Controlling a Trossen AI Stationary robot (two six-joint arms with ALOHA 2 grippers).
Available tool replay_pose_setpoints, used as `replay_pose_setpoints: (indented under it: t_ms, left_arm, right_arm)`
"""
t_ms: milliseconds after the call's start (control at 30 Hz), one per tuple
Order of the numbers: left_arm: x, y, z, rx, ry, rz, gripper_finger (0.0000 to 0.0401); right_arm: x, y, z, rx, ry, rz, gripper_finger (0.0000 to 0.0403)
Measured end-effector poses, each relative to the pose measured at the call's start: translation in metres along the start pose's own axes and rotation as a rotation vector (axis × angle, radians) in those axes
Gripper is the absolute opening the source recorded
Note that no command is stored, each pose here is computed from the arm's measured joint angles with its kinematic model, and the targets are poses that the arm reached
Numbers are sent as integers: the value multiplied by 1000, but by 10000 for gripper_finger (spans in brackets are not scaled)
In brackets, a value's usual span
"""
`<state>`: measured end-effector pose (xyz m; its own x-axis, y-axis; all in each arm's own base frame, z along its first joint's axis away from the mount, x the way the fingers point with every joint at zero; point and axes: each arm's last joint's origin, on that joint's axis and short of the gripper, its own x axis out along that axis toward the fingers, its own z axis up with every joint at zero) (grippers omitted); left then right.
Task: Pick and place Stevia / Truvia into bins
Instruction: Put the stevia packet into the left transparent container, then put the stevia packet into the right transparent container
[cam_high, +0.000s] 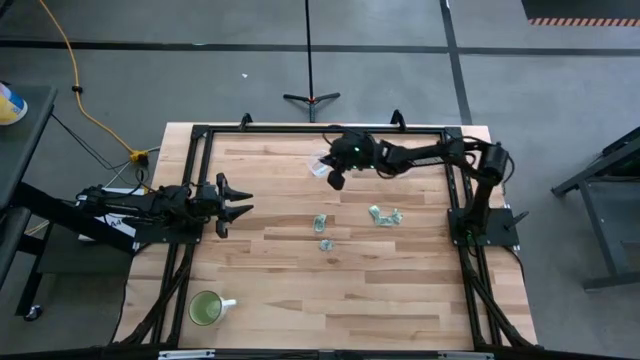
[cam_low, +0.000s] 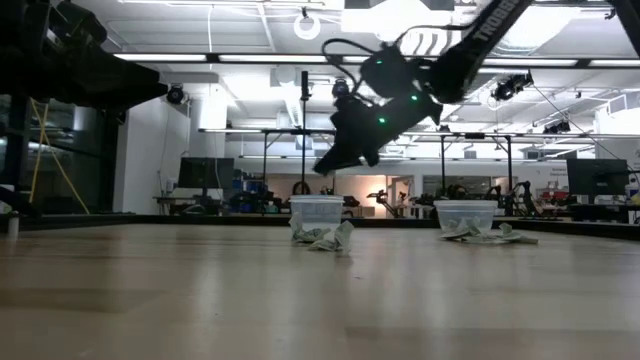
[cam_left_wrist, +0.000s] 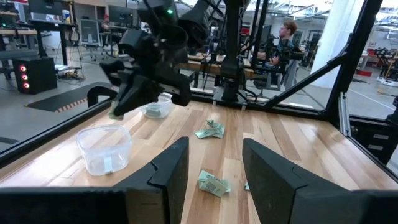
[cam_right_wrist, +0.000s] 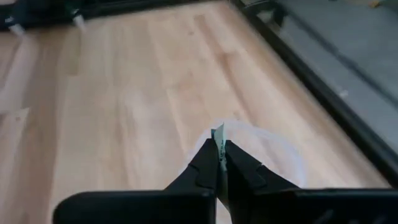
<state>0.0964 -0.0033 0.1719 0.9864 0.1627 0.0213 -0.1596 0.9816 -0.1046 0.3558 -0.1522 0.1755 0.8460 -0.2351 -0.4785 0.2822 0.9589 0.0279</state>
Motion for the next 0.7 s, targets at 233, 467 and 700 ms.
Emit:
replay_pose_setpoints:
  t_ms: [233, 467, 700]
  left_arm:
    - [0, 0, 0, 0, 0, 0, 186]
    - [0, 0, 0, -3, 0, -1, 186]
    - [0, 0, 0, -3, 0, -4, 186]
  right_arm:
    - [15, -2, 16, -21, 162, 8, 63]
    - [14, -3, 26, 17, 208, -8, 187]
    - [-8, 40, 13, -67, 584, 258, 232]
